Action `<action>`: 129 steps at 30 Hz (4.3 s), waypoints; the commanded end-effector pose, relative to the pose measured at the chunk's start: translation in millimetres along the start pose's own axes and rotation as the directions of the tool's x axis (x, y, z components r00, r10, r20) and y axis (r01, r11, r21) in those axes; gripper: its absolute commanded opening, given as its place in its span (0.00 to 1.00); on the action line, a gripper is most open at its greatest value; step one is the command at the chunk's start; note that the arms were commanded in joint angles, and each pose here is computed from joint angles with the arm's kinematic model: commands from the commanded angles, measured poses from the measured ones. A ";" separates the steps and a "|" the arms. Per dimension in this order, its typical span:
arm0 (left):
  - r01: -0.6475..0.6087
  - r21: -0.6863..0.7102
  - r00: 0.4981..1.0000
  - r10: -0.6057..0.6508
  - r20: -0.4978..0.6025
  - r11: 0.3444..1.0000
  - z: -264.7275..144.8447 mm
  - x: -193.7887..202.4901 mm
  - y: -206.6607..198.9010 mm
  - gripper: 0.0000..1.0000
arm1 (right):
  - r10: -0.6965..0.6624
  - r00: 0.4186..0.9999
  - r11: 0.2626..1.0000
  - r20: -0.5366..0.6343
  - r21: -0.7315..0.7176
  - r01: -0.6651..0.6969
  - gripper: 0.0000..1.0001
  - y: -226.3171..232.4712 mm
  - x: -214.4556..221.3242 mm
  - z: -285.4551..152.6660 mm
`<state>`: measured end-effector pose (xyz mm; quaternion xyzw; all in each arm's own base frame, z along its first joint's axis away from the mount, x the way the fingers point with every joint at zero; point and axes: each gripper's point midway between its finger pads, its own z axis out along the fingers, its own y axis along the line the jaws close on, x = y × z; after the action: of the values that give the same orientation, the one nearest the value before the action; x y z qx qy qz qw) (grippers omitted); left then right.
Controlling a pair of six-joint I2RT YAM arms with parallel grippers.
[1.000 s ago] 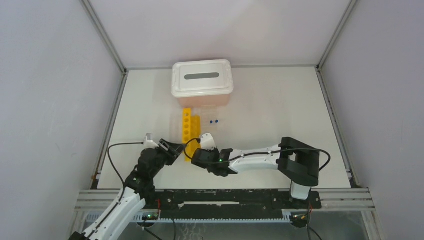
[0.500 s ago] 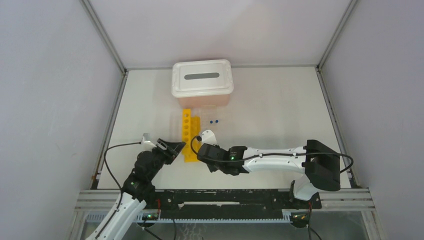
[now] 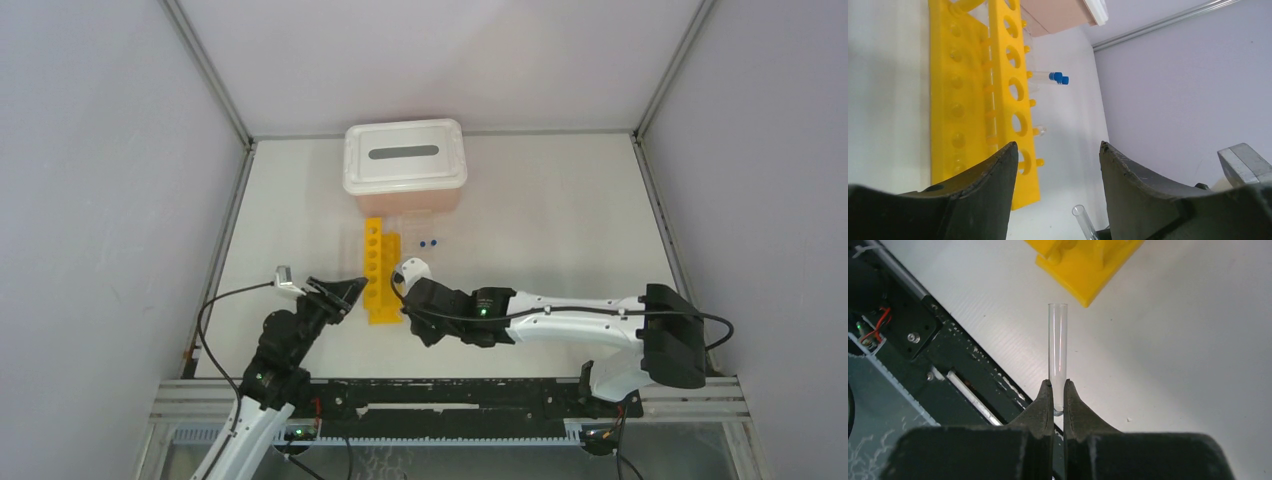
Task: Organize the chemistry lab equipment
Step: Pick up the test tube at the center of the board.
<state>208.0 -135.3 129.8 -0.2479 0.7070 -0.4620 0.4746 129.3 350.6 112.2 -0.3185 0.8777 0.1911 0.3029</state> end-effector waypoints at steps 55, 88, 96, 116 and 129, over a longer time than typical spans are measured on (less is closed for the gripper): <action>0.059 0.108 0.934 -0.017 -0.357 0.992 -20.7 57.1 -33.1 0.63 | -0.109 0.994 0.905 0.021 -0.412 0.108 0.09 8.6 -40.3 -29.3; 0.130 0.218 0.898 -0.021 -0.440 0.967 -24.2 63.5 -66.6 0.54 | -0.112 0.994 0.882 -0.005 -0.460 0.097 0.09 13.1 -57.2 2.3; 0.127 0.212 0.897 -0.021 -0.441 0.969 -21.5 64.5 -64.6 0.50 | -0.113 0.994 0.877 -0.011 -0.470 0.094 0.09 14.6 -59.0 3.2; 0.173 0.208 0.910 -0.076 -0.408 0.963 -16.3 58.4 -66.2 0.29 | -0.102 0.995 0.875 0.006 -0.475 0.092 0.09 11.9 -62.6 5.3; 0.208 0.200 0.926 -0.127 -0.355 0.957 -12.7 47.4 -70.4 0.23 | -0.075 0.994 0.891 0.077 -0.443 0.102 0.36 6.3 -75.7 -1.9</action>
<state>166.3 -199.4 143.3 -0.1711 0.7270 -0.5917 0.3034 156.0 382.1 137.8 -0.4222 0.8035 0.3697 0.1987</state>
